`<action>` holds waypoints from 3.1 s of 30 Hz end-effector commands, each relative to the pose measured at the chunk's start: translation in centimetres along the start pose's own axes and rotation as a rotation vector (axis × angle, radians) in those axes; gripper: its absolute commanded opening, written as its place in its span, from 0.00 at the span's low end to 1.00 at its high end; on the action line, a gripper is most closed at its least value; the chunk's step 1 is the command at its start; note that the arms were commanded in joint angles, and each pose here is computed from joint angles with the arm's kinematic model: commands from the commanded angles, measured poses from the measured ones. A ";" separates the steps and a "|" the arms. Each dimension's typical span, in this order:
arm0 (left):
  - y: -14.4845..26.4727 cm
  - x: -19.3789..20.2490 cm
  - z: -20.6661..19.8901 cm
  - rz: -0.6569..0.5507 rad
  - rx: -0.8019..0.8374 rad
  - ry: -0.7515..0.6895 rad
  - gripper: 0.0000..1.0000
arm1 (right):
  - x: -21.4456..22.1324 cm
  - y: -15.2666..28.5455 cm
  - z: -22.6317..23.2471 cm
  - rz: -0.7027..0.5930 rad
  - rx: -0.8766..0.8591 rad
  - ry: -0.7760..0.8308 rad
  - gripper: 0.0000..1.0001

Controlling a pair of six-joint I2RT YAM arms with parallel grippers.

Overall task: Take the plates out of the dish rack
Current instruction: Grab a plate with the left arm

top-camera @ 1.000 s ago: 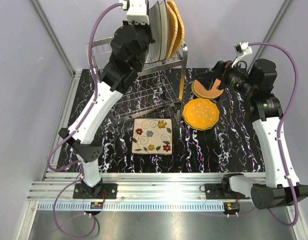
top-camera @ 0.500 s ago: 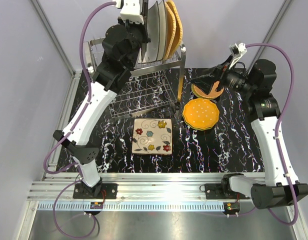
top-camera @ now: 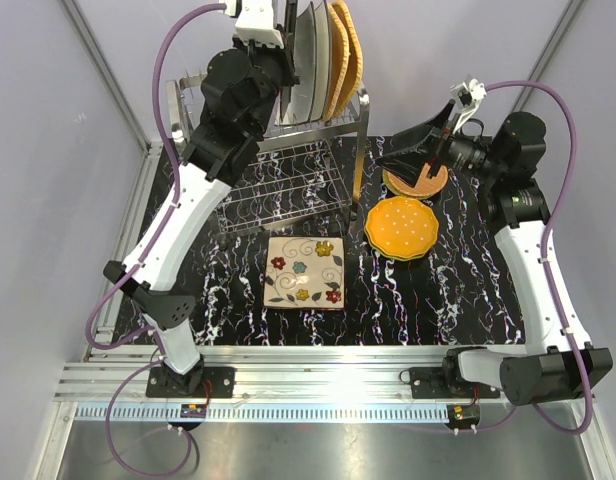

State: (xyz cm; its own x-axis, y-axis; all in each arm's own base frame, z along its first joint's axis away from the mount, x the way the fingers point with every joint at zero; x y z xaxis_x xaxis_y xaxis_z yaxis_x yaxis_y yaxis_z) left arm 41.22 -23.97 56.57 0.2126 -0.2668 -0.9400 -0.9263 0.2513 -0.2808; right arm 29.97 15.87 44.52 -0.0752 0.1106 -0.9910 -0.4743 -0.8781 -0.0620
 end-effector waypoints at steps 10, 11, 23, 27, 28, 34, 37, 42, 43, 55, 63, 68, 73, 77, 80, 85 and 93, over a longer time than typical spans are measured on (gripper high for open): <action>1.1 -2.7 -0.4 -0.112 0.025 0.052 0.00 | -0.5 0.6 0.9 -0.009 -0.001 0.042 1.00; 1.0 -2.5 -0.5 -0.111 0.023 0.052 0.00 | -0.5 0.7 0.9 -0.010 0.000 0.045 0.99; 0.1 2.3 -0.8 0.010 -0.049 0.065 0.00 | -0.1 0.8 0.9 -0.004 0.017 0.028 1.00; 0.1 3.9 -0.8 0.062 -0.058 0.073 0.00 | -0.1 0.9 0.8 -0.006 0.026 0.026 1.00; 0.2 4.2 -0.9 0.076 -0.056 0.074 0.01 | 0.0 0.9 0.8 -0.005 0.026 0.026 1.00; 0.1 5.5 -1.3 0.130 -0.032 0.078 0.02 | 0.0 0.9 0.8 -0.008 0.032 0.023 1.00; -0.1 6.3 -1.5 0.151 -0.029 0.090 0.03 | 0.0 1.0 0.9 -0.010 0.033 0.021 1.00; -0.4 6.8 -1.9 0.156 -0.017 0.110 0.12 | 0.1 1.2 1.0 -0.007 0.040 0.022 0.99; -0.4 6.7 -2.0 0.152 -0.011 0.118 0.14 | 0.2 1.2 1.0 -0.006 0.042 0.020 1.00; 0.5 0.9 -3.8 0.024 0.119 0.207 0.49 | 0.3 1.3 1.1 -0.001 0.044 0.018 1.00; 5.2 -1.9 -2.1 -0.013 0.221 0.059 0.81 | 0.6 1.3 1.0 0.010 0.044 0.018 1.00; 9.6 -2.3 0.8 -0.069 0.273 -0.056 0.82 | 0.9 1.3 0.9 0.022 0.042 0.022 1.00; 10.5 1.8 2.4 -0.021 0.308 -0.172 0.81 | 1.4 1.2 0.6 0.035 0.042 0.012 1.00; 10.4 5.4 1.9 -0.014 0.390 -0.238 0.79 | 1.6 1.1 0.6 0.039 0.043 0.003 1.00; 9.7 7.6 1.5 -0.010 0.435 -0.286 0.77 | 1.7 1.3 0.6 0.045 0.050 0.011 1.00; 8.3 9.0 1.2 -0.018 0.457 -0.331 0.76 | 1.8 1.7 0.8 0.053 0.061 0.022 1.00; 6.7 9.1 1.5 -0.046 0.416 -0.370 0.71 | 2.2 1.6 0.5 0.060 0.072 0.016 1.00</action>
State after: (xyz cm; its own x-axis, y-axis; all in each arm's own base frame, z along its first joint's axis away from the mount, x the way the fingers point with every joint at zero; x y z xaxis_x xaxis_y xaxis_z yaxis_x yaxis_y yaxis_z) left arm 37.52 -23.66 40.96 0.2585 0.0940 -0.9614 -0.7609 0.6330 -0.1427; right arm 28.78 15.22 41.59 -0.1398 0.0553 -0.9886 -0.5130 -0.8580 0.0245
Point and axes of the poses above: each gripper's point midway between its finger pads, its own y axis back along the fingers, its own z axis along the line the jaws close on, x = y × z, the point moved 3 cm from there along y, back along the fingers, and after that the axes turned 6 degrees about y, right-handed, at the moved point
